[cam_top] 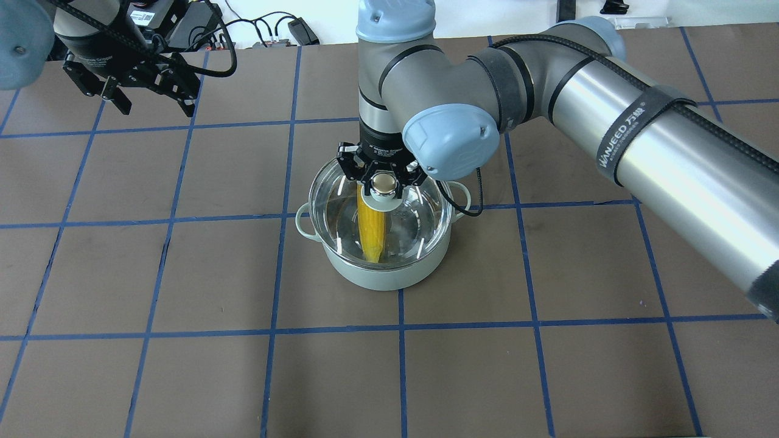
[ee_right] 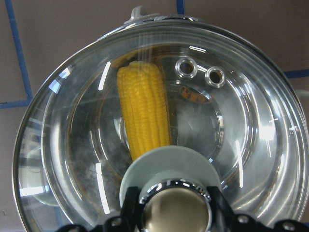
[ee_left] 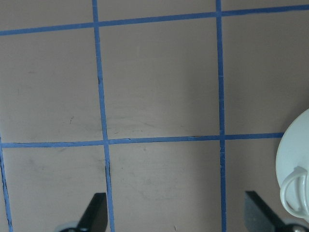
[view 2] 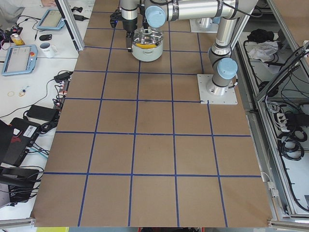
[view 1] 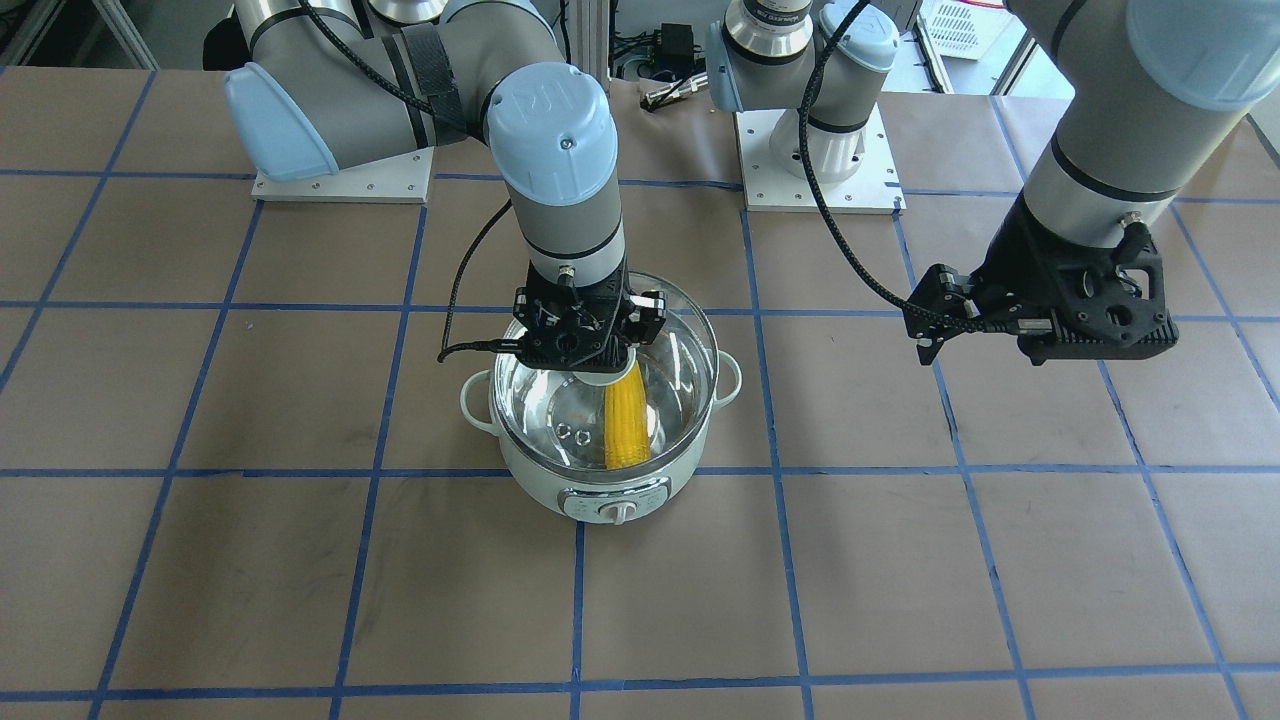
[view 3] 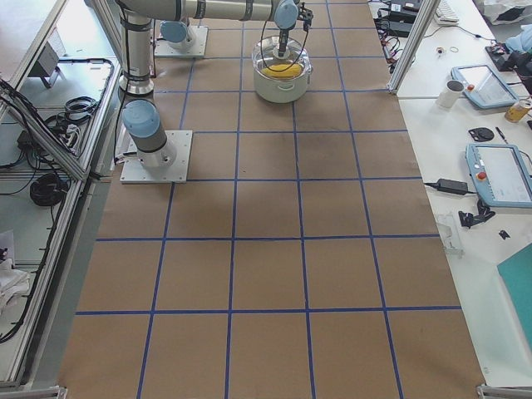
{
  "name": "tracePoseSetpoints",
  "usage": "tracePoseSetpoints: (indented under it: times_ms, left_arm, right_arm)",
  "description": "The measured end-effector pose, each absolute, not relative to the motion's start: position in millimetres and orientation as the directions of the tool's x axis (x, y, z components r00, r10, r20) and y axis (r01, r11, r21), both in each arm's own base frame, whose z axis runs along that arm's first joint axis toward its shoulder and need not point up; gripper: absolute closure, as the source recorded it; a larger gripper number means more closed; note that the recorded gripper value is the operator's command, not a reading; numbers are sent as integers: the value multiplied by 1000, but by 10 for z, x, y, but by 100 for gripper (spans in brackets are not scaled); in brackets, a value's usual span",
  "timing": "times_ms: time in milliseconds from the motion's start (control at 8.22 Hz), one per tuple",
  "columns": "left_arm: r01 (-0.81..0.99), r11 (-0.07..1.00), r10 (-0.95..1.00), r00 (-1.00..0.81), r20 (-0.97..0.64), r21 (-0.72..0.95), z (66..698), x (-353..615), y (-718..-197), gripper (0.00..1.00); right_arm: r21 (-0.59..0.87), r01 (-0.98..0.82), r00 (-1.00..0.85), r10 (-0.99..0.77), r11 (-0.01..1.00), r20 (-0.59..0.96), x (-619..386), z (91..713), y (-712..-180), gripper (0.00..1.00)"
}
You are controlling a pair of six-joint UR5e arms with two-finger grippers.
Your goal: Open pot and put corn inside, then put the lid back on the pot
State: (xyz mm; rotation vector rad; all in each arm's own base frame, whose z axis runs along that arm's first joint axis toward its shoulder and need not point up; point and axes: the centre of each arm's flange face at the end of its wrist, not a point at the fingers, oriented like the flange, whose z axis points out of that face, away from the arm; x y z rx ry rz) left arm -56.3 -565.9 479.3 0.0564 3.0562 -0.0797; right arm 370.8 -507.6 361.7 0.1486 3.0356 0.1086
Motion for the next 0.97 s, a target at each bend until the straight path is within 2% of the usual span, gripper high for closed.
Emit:
tracePoseSetpoints:
  times_ms: [243, 365, 487, 608, 730, 973]
  left_arm:
    - [39, 998, 35, -996, -81, -52, 4797, -567, -5657, 0]
    - [39, 998, 35, -996, -79, -53, 4798, -569, -5656, 0]
    - [39, 998, 35, -996, -77, -53, 4797, -571, -5657, 0]
    - [40, 998, 36, -996, -76, -53, 4797, -569, -5657, 0]
    - [40, 998, 36, -997, -75, -52, 4794, -567, -5659, 0]
    - [40, 998, 36, -997, -74, -51, 4786, -568, -5664, 0]
  right_arm:
    - [61, 87, -992, 92, 994, -88, 3693, 3625, -5092, 61]
    - [56, 85, -993, 90, 995, -81, 3686, 3627, -5097, 53]
    - [53, 85, -993, 89, 995, -78, 3682, 3628, -5099, 38]
    - [51, 85, -993, 88, 995, -76, 3680, 3628, -5101, 31]
    - [49, 85, -993, 88, 995, -77, 3680, 3630, -5103, 12]
    - [37, 84, -993, 87, 996, -76, 3678, 3640, -5115, 8]
